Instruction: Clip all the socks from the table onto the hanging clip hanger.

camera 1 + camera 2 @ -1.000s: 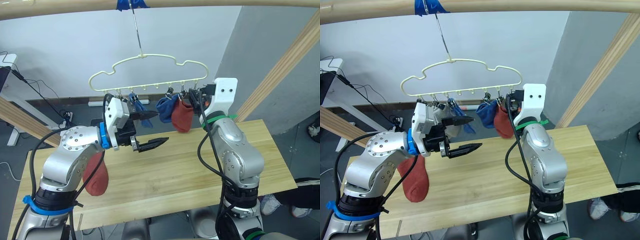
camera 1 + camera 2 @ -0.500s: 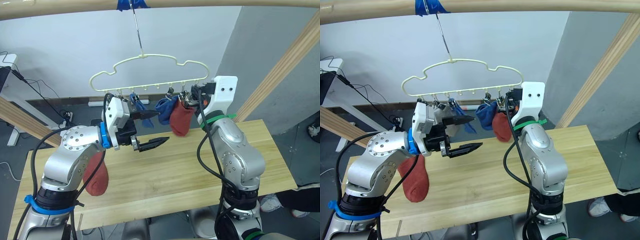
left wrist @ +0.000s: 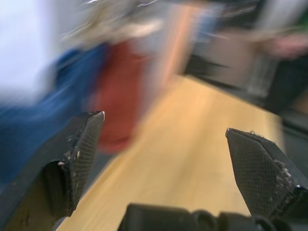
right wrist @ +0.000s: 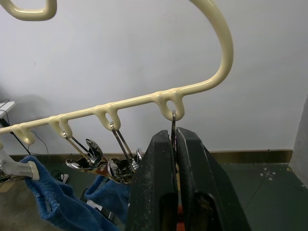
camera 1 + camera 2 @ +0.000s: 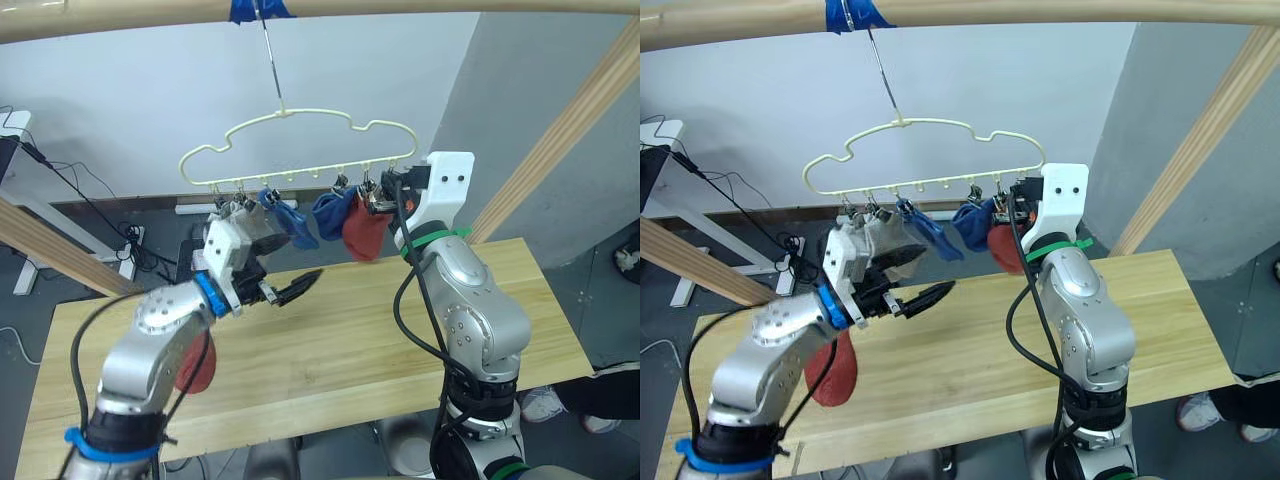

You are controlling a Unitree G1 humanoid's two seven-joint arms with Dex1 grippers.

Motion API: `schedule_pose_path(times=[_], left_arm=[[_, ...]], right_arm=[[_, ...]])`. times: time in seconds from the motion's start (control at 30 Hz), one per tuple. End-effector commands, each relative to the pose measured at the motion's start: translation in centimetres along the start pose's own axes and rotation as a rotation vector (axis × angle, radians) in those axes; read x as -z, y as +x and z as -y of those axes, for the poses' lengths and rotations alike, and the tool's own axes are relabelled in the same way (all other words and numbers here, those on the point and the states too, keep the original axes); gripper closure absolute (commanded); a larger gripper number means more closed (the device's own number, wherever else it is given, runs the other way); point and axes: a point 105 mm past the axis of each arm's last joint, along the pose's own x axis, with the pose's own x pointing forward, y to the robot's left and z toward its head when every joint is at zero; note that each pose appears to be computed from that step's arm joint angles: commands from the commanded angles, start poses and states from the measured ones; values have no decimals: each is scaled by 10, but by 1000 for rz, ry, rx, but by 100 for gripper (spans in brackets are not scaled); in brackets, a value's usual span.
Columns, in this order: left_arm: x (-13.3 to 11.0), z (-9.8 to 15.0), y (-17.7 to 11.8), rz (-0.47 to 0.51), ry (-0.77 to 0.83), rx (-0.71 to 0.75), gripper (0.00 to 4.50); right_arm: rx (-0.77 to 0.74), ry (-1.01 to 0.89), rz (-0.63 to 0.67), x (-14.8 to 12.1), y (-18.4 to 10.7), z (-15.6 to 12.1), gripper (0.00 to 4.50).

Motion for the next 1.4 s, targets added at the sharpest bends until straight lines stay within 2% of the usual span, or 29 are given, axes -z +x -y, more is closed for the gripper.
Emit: schedule_pose_path(times=[0.03,0.17,0.23,0.3,0.53,0.7,0.83,1.03,1.4], left_arm=[[26,-29,-30,-29,-34,-350,0],[55,-52,-64,-69,-134,-683,0],[75,-67,-89,-93,-237,-874,0],[101,-77,-113,-177,-306,-1012,0],[138,-100,-137,-320,-347,-1107,0],[147,-105,-125,-318,-390,-1061,0],[159,-104,-112,-367,-419,-1000,0],[162,-107,-107,-375,-421,-965,0],[156,-107,-99,-358,-347,-879,248]], right_arm=[[-30,2,53,-12,-4,-6,448],[-37,-3,52,-12,-3,-7,448],[-40,-6,49,-12,-3,-7,448],[-46,-10,47,-12,-3,-7,448],[-56,-18,44,-12,-3,-8,448],[-60,-20,42,-12,-3,-9,448],[-65,-23,43,-13,-2,-11,448],[-66,-25,43,-13,-2,-11,448],[-64,-24,43,-12,-3,-12,450]])
